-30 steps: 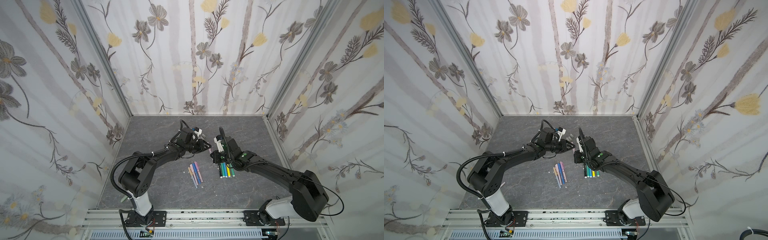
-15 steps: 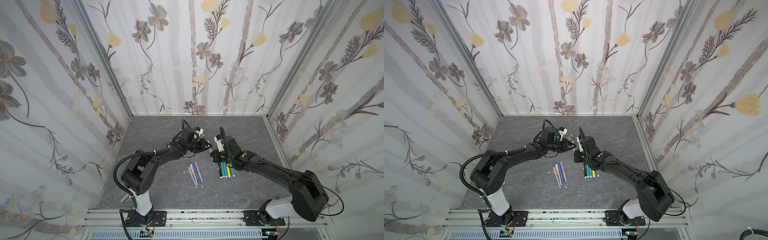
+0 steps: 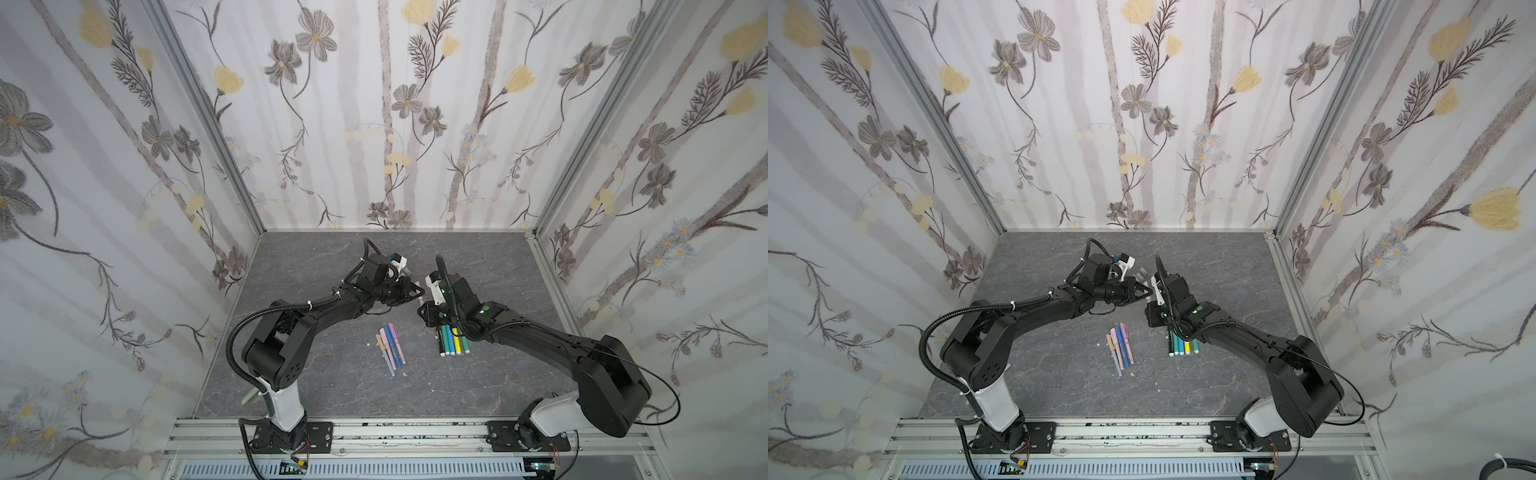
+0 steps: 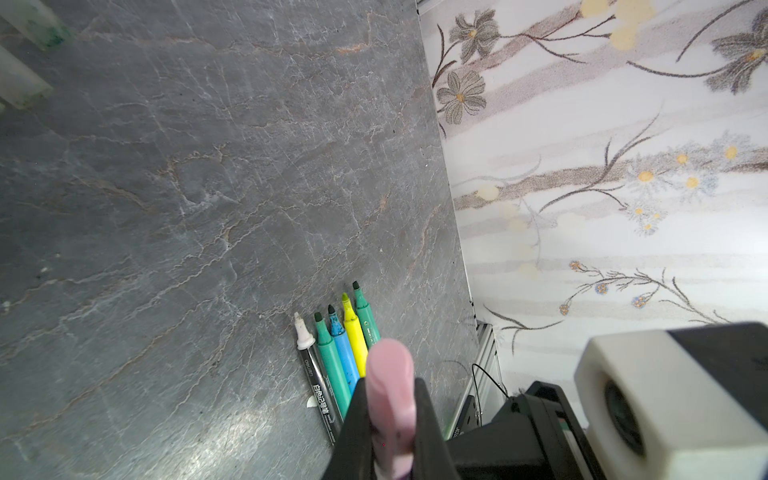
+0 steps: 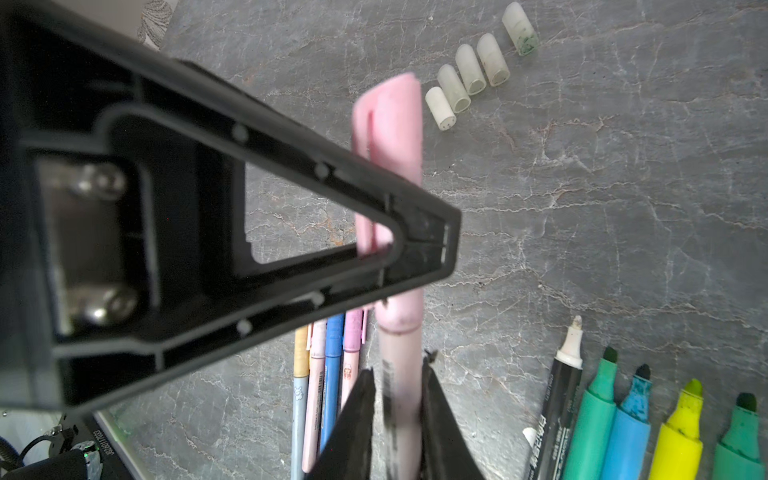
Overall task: Open the pen caps
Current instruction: 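Grasp the pink pen's cap with the left gripper while the right gripper holds it, then pull the pink cap off with the left gripper while the right gripper lowers the pen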
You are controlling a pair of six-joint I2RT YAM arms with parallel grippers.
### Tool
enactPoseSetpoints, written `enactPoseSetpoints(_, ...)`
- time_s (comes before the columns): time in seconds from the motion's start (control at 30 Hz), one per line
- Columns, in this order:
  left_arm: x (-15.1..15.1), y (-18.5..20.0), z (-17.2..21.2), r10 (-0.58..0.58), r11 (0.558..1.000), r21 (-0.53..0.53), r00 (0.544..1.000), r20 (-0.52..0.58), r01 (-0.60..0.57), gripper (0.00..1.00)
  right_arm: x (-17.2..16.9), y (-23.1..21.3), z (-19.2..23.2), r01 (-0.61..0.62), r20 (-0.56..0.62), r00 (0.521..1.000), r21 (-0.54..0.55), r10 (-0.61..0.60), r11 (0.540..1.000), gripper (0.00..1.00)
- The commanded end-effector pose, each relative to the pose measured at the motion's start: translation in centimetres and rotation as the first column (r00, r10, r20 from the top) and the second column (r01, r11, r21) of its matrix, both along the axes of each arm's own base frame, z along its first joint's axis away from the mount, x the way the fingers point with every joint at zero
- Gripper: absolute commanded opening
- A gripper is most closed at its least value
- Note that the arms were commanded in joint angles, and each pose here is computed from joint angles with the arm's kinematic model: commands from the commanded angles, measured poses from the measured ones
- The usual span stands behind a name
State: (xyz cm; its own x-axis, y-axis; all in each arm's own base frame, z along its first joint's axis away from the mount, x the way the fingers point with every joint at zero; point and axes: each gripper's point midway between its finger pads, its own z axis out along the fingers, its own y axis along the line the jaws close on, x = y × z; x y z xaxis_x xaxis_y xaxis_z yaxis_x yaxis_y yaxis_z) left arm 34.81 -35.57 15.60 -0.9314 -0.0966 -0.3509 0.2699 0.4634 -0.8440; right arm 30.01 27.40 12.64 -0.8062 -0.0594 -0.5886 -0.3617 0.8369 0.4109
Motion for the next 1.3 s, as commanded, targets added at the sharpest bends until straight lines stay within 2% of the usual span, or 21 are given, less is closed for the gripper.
enactPoseSetpoints(0.0,0.2,-0.2,1.2,-0.003,1.0,-0.025,0.999,0.035,0.003,0.0,0.4,0.5,0.7,0.0,0.019,1.0,0.032,0.0,0.999,0.08)
enactPoseSetpoints(0.1,0.4,-0.1,1.1,0.006,1.0,-0.012,0.999,0.046,-0.005,0.0,0.4,0.3,0.9,0.004,0.024,1.0,0.031,-0.005,1.0,0.0)
enactPoseSetpoints(0.3,2.5,1.1,0.6,0.082,0.996,0.022,0.994,0.077,-0.084,0.0,-0.7,0.1,0.0,-0.002,-0.011,1.0,0.03,0.002,1.0,0.0)
enactPoseSetpoints(0.7,7.7,3.6,0.8,0.2,0.979,0.015,0.973,0.114,-0.202,0.0,-4.9,0.4,-2.7,-0.016,-0.069,0.997,0.006,0.016,1.0,0.0)
enactPoseSetpoints(0.73,7.8,3.8,0.8,0.204,0.978,0.015,0.972,0.113,-0.207,0.0,-5.5,-0.1,-3.8,-0.014,-0.09,0.996,-0.011,0.013,1.0,0.0)
enactPoseSetpoints(1.07,8.6,5.6,0.2,0.227,0.973,0.023,0.968,0.103,-0.231,0.0,-6.5,-0.9,-5.4,-0.007,-0.129,0.992,-0.054,0.0,0.999,0.0)
enactPoseSetpoints(1.27,7.8,7.6,-1.2,0.246,0.967,0.052,0.966,0.08,-0.25,0.0,-6.2,-2.0,-7.0,0.051,-0.17,0.983,-0.146,-0.076,0.988,0.0)
